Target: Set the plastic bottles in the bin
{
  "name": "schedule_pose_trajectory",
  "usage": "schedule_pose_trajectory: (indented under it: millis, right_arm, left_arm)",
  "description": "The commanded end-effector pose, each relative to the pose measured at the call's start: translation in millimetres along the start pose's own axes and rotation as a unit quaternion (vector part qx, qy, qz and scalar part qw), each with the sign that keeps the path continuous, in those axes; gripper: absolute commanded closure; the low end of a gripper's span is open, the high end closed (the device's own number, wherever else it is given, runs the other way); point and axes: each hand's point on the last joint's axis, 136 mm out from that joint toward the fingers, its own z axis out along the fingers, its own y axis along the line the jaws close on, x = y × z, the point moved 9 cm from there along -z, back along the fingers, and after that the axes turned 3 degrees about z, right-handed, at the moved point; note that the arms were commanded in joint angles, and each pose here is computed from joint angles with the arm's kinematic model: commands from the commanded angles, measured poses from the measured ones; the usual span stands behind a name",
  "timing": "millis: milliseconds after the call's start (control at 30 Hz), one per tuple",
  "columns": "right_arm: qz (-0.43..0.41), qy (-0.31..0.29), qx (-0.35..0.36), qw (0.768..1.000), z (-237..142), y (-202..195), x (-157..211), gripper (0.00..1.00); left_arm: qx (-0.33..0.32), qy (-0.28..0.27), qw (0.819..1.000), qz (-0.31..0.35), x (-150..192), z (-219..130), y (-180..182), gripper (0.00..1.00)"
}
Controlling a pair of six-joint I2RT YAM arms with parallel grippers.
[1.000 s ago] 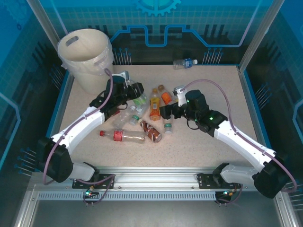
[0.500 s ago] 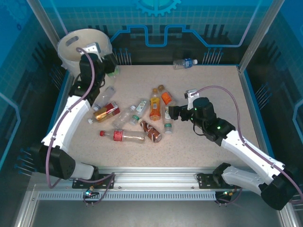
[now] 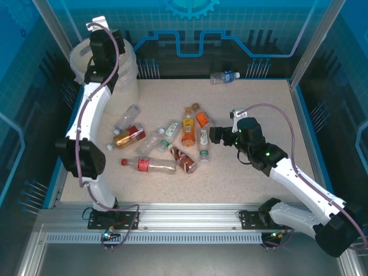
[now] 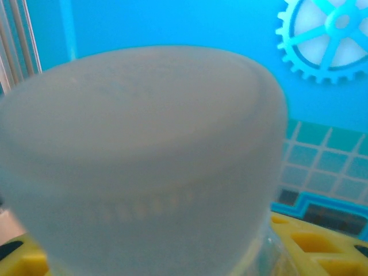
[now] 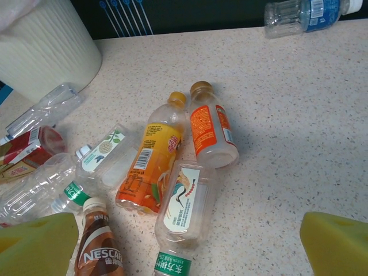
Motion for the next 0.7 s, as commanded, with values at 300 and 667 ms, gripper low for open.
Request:
schedule_pose_trajectory:
  millis: [300, 667]
  right_arm:
    - [0.035, 0.005, 0.069, 0.997, -0.5, -16.5, -5.7, 0.0]
    - [0.046, 0.015, 0.079, 0.996, 3.6, -17.2, -8.8, 0.0]
  left_arm:
    - [-0.086, 0.051, 0.994, 0.038, 22.5, 65.8, 45.7, 0.46]
    - [-0.015, 0.18, 0.98, 0.084, 91.9, 94.2, 61.3, 0.42]
